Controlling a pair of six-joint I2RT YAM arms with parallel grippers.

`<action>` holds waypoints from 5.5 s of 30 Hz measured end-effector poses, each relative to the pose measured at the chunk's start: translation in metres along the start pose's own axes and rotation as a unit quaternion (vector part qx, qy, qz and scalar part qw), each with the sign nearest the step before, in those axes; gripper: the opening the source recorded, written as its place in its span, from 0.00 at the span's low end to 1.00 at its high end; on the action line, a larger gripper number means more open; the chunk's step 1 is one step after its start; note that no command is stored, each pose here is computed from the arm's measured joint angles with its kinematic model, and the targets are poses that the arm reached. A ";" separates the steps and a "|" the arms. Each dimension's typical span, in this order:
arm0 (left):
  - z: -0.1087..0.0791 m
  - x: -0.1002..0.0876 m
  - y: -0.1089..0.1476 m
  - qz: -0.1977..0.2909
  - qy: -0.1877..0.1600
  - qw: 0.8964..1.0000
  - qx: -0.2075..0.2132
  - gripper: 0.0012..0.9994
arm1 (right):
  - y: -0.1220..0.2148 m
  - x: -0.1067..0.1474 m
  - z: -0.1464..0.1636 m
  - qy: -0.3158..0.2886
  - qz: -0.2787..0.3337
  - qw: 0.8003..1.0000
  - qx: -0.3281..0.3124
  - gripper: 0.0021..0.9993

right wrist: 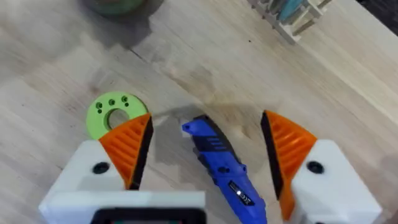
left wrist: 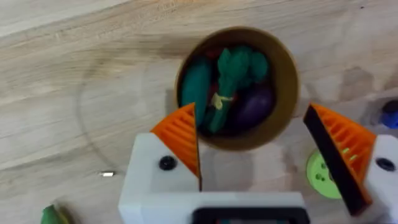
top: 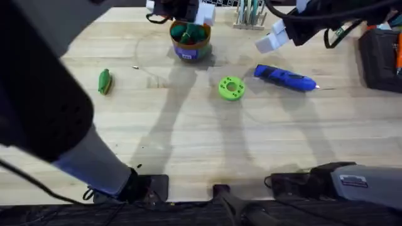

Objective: Pick up the gripper from the table and insert it into the empty holder that is missing its gripper. Then pick up a screw, insert it into the mounting hole, and use the screwdriver to tighten it. Finally, clean up the table by picking up the vegetable and placing it into the bucket.

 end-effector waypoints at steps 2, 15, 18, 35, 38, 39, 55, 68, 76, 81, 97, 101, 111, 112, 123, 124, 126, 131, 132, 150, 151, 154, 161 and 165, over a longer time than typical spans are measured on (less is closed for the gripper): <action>0.001 -0.002 0.017 -0.008 0.000 1.000 -0.004 0.99 | 0.000 0.000 0.000 0.000 0.000 1.000 0.000 0.99; 0.075 0.073 0.167 0.030 0.089 0.991 -0.090 0.99 | 0.000 0.000 0.000 0.000 0.000 1.000 0.000 0.99; 0.106 0.097 0.178 0.052 0.134 0.983 -0.115 0.99 | 0.000 0.000 0.000 0.000 0.000 1.000 0.000 0.99; 0.203 0.224 0.123 0.135 0.251 0.943 -0.173 0.99 | 0.000 0.000 0.000 0.000 0.000 1.000 0.000 0.99; 0.217 0.233 0.113 0.139 0.246 0.945 -0.162 0.99 | 0.000 0.000 0.000 0.000 0.000 1.000 0.000 0.99; 0.219 0.236 0.108 0.144 0.241 0.947 -0.154 0.99 | 0.000 0.000 0.000 0.000 0.000 1.000 0.000 0.99; 0.230 0.235 0.020 0.200 0.159 0.965 -0.064 0.99 | 0.000 0.000 0.000 -0.003 0.000 1.000 0.000 0.99; 0.221 0.255 0.002 0.241 0.164 0.956 -0.034 0.89 | 0.000 0.000 0.000 -0.015 0.000 1.000 0.000 0.99; 0.220 0.261 -0.002 0.250 0.165 0.954 -0.028 0.38 | 0.000 0.002 0.000 -0.016 0.004 1.000 -0.001 0.99; 0.221 0.259 -0.002 0.250 0.162 0.954 -0.030 0.02 | 0.000 0.005 0.001 -0.017 0.011 1.000 -0.003 0.99; 0.229 0.184 0.050 0.218 0.166 0.961 -0.035 0.02 | 0.000 0.005 0.001 -0.018 0.012 1.000 -0.003 0.99; 0.216 0.128 0.065 0.176 0.128 0.975 -0.046 0.02 | 0.000 0.005 0.001 -0.018 0.011 1.000 -0.003 0.99; 0.107 -0.008 0.056 0.025 0.035 0.999 0.002 0.02 | 0.000 0.005 0.001 -0.018 0.011 1.000 -0.003 0.99; 0.094 -0.015 0.054 0.018 0.027 0.999 0.010 0.02 | 0.000 0.005 0.001 -0.018 0.011 1.000 -0.003 0.99; 0.007 -0.032 -0.001 0.024 -0.028 0.997 0.072 0.02 | 0.000 0.005 0.001 -0.018 0.011 1.000 -0.003 0.99; 0.004 -0.028 -0.010 0.034 -0.029 0.996 0.075 0.02 | 0.000 0.005 0.001 -0.018 0.011 1.000 -0.003 0.99; 0.000 -0.019 -0.027 0.054 -0.028 0.995 0.080 0.02 | 0.000 0.005 0.001 -0.018 0.011 1.000 -0.003 0.99; -0.003 -0.005 -0.052 0.085 -0.026 0.992 0.086 0.02 | 0.000 0.005 0.001 -0.018 0.011 1.000 -0.003 0.99; -0.003 -0.005 -0.052 0.086 -0.027 0.992 0.086 0.07 | 0.000 0.005 0.001 -0.018 0.011 1.000 -0.003 0.99; -0.007 -0.002 0.041 0.081 -0.038 0.993 0.081 0.99 | 0.000 0.007 0.002 -0.028 0.015 0.999 -0.004 0.99; -0.007 -0.001 0.054 0.077 -0.043 0.993 0.079 0.99 | 0.000 0.008 0.002 -0.035 0.017 0.999 -0.004 0.99; -0.011 0.004 0.091 0.071 -0.058 0.993 0.075 0.99 | 0.000 0.013 0.003 -0.058 0.027 0.998 -0.005 0.99; -0.017 0.030 0.139 0.088 -0.071 0.991 0.076 0.99 | 0.007 0.021 0.007 -0.091 0.042 0.995 -0.007 0.99; -0.014 0.056 0.145 0.103 -0.059 0.991 0.057 0.99 | 0.024 0.019 0.009 -0.094 0.026 0.995 -0.004 0.99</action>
Point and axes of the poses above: each hand's point on the last joint's axis, 136 mm out from that joint toward the fingers, its own y axis back along the fingers, its own z axis along the line the jaws close on, x = y × z, the point moved 1 cm from there along y, back along the fingers, and after that the axes turned 10 degrees about -y, right-handed, at the moved point
